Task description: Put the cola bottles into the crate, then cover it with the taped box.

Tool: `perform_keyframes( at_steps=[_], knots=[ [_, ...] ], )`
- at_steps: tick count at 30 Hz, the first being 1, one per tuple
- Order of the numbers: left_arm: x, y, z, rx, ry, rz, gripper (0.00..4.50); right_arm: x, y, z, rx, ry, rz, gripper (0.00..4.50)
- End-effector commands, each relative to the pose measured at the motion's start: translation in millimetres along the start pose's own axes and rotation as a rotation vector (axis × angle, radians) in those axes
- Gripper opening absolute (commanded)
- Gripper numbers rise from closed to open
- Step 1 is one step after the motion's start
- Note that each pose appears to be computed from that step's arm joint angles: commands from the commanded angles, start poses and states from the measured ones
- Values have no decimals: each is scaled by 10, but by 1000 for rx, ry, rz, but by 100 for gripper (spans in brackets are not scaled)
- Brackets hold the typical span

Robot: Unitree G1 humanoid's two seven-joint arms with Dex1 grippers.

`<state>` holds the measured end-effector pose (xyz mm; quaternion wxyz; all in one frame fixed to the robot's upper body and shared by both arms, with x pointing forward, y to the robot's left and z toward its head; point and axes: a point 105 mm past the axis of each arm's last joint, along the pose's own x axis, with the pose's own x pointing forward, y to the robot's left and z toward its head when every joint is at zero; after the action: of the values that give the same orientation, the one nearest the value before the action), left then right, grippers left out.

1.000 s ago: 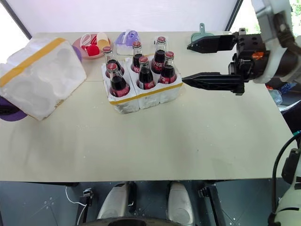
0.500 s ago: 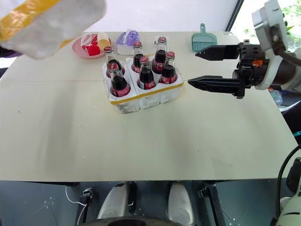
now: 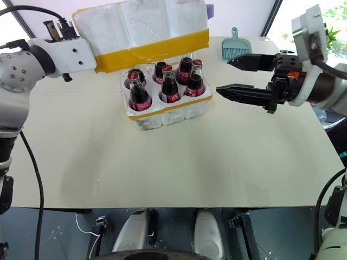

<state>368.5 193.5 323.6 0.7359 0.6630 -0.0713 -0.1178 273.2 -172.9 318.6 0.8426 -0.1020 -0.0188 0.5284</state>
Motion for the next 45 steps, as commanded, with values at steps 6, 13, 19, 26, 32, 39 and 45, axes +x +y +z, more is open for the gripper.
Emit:
perform_keyframes(
  at_steps=[6,13,19,26,32,39,45],
  knots=[
    [-208,23,341,196,-36,8,76,-39,-5,106,-42,-60,-32,450],
    [-205,-261,296,260,1,-76,76,3,-33,84,-39,-78,-33,450],
    [-161,-463,230,355,34,-108,76,33,-32,100,-42,-99,-29,450],
    [-174,-541,232,343,5,-83,287,26,-61,37,-37,-77,-45,450],
    [-358,-617,191,218,-52,-35,341,-48,-101,-117,-25,-28,-84,450],
    [-884,-1024,-69,-480,-152,-331,341,-139,-145,-365,13,30,-129,450],
    [-1303,-655,-307,-1285,-330,-551,341,-219,-167,-628,-3,129,-123,450]
  ],
)
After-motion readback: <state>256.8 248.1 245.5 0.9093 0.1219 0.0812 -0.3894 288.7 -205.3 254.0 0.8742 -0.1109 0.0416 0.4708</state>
